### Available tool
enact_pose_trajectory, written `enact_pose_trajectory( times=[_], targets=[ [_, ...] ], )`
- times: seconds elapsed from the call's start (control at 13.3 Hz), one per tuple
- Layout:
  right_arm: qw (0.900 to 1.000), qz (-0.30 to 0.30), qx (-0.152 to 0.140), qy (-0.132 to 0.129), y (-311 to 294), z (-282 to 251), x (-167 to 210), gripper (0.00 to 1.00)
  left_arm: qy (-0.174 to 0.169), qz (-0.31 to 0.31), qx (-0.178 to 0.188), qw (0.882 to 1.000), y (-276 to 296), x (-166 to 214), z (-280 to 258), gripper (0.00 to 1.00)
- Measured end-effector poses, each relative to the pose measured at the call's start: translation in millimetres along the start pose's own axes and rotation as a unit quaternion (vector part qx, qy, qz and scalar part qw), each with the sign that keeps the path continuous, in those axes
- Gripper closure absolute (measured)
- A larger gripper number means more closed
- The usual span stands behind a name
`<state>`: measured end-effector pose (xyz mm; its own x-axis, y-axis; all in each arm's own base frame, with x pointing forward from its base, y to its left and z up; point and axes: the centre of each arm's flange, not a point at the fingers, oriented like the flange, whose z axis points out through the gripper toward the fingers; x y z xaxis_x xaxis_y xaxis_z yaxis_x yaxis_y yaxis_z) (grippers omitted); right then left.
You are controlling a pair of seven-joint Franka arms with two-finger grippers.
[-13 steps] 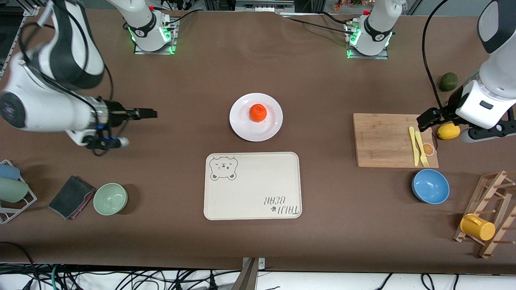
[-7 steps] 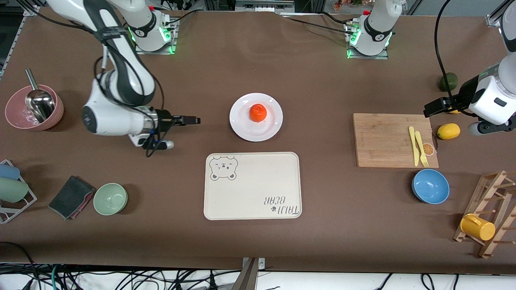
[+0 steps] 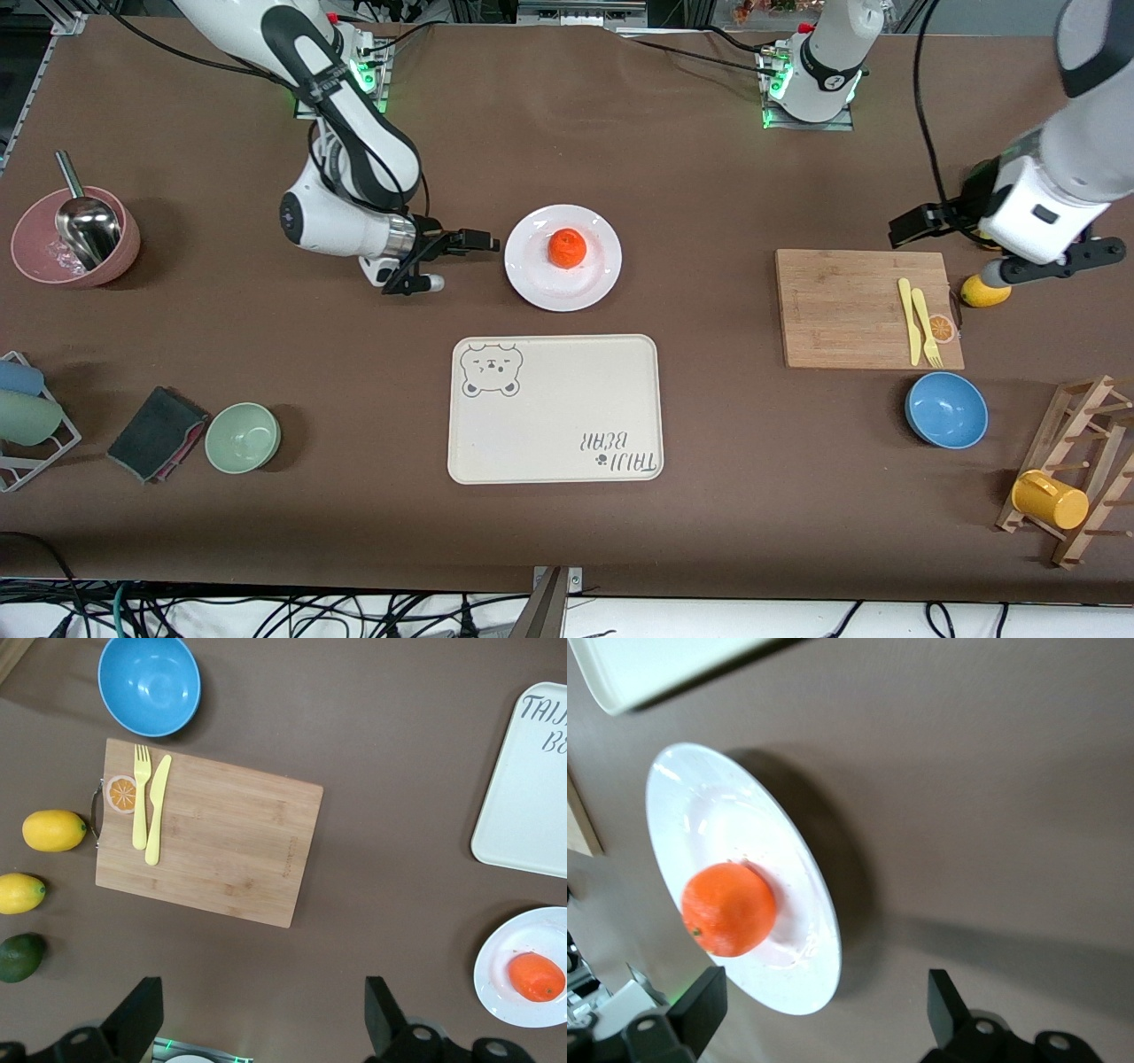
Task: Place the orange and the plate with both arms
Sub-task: 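Move the right gripper to the plate rim and grip it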
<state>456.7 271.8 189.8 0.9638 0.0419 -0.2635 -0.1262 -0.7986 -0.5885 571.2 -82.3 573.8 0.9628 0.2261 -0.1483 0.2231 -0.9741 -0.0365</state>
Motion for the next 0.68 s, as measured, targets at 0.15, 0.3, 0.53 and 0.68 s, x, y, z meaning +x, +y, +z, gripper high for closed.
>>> enact_pose_trajectory(
  times=[0.15,0.3,0.53,0.68],
  targets=[
    [1.0,-0.003,0.004,-0.006,10,16,3,0.0,0.015,-0.002,-0.001,1.0,1,2,-6,0.0],
    [1.0,-0.001,0.014,-0.007,7,24,7,0.0,0.025,-0.005,-0.005,1.0,-3,4,-9,0.0],
    [1.0,-0.013,0.017,-0.001,-12,38,12,0.02,0.044,-0.021,-0.015,0.999,-20,14,-6,0.0],
    [0.999,-0.036,0.016,0.001,-23,49,13,0.12,0.054,-0.039,-0.026,0.997,-40,17,3,0.0]
  ],
)
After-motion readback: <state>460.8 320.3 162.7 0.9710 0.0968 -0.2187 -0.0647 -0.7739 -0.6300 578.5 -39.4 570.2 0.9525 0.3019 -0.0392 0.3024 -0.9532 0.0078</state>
